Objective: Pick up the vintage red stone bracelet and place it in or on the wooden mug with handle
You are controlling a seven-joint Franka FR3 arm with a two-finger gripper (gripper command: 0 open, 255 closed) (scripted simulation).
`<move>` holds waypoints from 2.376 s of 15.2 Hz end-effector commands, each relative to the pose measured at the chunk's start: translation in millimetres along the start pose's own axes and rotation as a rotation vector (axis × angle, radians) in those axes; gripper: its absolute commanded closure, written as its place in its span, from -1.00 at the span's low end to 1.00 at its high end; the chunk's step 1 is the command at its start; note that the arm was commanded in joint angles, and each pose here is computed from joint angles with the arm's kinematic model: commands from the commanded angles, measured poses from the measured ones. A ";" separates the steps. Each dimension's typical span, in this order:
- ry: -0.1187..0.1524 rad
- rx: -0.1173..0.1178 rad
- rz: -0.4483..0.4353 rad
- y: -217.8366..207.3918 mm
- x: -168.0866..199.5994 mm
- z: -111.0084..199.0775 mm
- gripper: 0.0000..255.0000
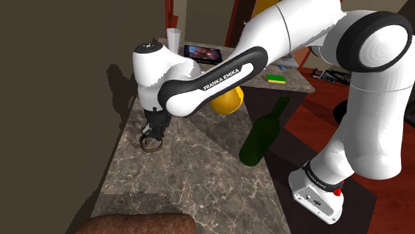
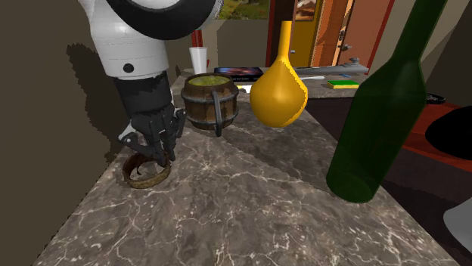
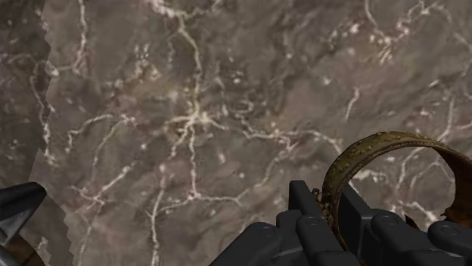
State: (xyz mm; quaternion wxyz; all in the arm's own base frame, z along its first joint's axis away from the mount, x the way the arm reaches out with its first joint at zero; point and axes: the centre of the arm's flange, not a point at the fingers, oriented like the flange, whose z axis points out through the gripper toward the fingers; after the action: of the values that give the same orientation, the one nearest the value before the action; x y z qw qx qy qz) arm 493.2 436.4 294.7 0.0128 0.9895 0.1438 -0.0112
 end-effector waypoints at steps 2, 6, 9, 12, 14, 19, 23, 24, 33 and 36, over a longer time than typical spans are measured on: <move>0.000 0.000 0.000 0.2 0.2 -16.4 1.00; 0.000 0.000 0.000 0.7 -0.3 -37.5 1.00; 0.000 0.000 0.000 1.1 -0.7 -53.4 1.00; 0.000 0.000 0.000 1.4 -1.1 -69.2 1.00; 0.000 0.000 0.000 1.6 -1.4 -79.7 1.00; 0.000 0.000 0.000 2.2 -2.1 -106.1 1.00; 0.000 0.000 0.000 2.7 -2.6 -127.2 1.00; 0.000 0.000 0.000 2.8 -2.8 -132.5 1.00; 0.000 0.000 0.000 28.9 3.6 -167.3 1.00; 0.000 0.000 0.000 67.0 14.6 -166.8 1.00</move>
State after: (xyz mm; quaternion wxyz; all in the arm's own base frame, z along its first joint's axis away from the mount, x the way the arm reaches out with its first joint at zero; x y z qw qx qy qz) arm 518.0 395.1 462.0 0.0129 0.9895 0.1433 -0.0114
